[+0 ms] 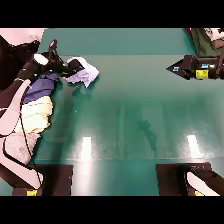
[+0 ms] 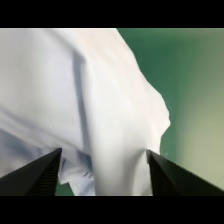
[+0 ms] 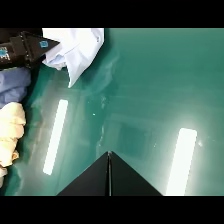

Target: Fold the shirts.

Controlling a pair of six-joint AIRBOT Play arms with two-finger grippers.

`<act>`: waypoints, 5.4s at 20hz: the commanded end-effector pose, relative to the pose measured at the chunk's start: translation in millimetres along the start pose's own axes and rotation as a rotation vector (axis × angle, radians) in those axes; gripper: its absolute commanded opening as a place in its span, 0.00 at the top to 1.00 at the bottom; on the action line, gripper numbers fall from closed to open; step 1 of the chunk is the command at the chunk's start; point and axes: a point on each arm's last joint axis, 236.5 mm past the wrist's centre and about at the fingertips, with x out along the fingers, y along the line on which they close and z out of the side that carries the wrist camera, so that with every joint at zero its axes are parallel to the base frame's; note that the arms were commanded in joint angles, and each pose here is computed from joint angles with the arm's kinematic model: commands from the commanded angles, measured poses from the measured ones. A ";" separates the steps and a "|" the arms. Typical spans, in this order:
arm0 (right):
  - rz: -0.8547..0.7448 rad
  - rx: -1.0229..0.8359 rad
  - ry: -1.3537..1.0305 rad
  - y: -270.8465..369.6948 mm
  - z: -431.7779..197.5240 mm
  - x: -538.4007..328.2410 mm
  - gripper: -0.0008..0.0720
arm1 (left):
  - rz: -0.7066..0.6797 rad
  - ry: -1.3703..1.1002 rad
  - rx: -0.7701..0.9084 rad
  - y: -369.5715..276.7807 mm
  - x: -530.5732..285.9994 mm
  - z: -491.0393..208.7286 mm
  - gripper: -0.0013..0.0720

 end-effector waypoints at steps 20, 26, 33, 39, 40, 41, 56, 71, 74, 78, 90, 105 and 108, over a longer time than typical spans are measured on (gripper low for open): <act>0.097 -0.304 -0.353 117.8 92.8 -113.8 0.96 | -0.712 -0.069 0.865 -337.2 -354.5 -64.7 0.95; 0.102 -0.334 -0.329 127.1 84.9 -122.4 0.96 | -0.479 0.335 0.812 -267.9 -233.8 -153.6 0.94; 0.096 -0.339 -0.275 124.3 72.4 -119.3 0.96 | -0.271 0.455 0.611 -174.5 -180.2 -163.9 0.07; 0.095 -0.336 -0.270 123.0 72.6 -117.5 0.96 | -0.196 0.586 0.389 -97.1 -182.7 -220.0 0.08; 0.095 -0.336 -0.269 122.6 72.8 -117.0 0.96 | -0.207 0.600 0.328 -87.4 -172.4 -239.5 0.08; 0.095 -0.335 -0.269 122.6 72.6 -116.9 0.96 | -0.235 0.603 0.262 -83.0 -161.8 -255.4 0.08; 0.090 -0.338 -0.215 119.7 60.5 -113.9 0.96 | -0.186 0.297 -0.166 -56.6 -51.6 -260.0 0.08; -0.232 0.220 0.330 -106.5 -158.6 29.9 0.18 | -0.292 0.245 0.386 -144.2 -122.7 -181.5 0.95; -0.201 0.346 0.375 -130.7 -197.7 67.4 0.26 | -0.296 0.274 0.391 -143.2 -124.5 -188.4 0.95; -0.206 0.342 0.389 -139.9 -203.5 104.5 0.30 | -0.289 0.297 0.383 -140.8 -125.6 -192.9 0.95; -0.201 0.270 0.418 -136.4 -167.0 172.7 0.55 | -0.295 0.340 0.391 -139.5 -129.0 -202.5 0.94; -0.429 0.021 0.317 -154.6 -116.6 11.0 0.96 | -0.115 0.240 0.458 -113.8 -130.0 -138.1 0.95; -0.433 0.002 0.235 -145.0 -103.9 -10.0 0.96 | -0.096 0.272 0.450 -102.5 -118.7 -142.8 0.60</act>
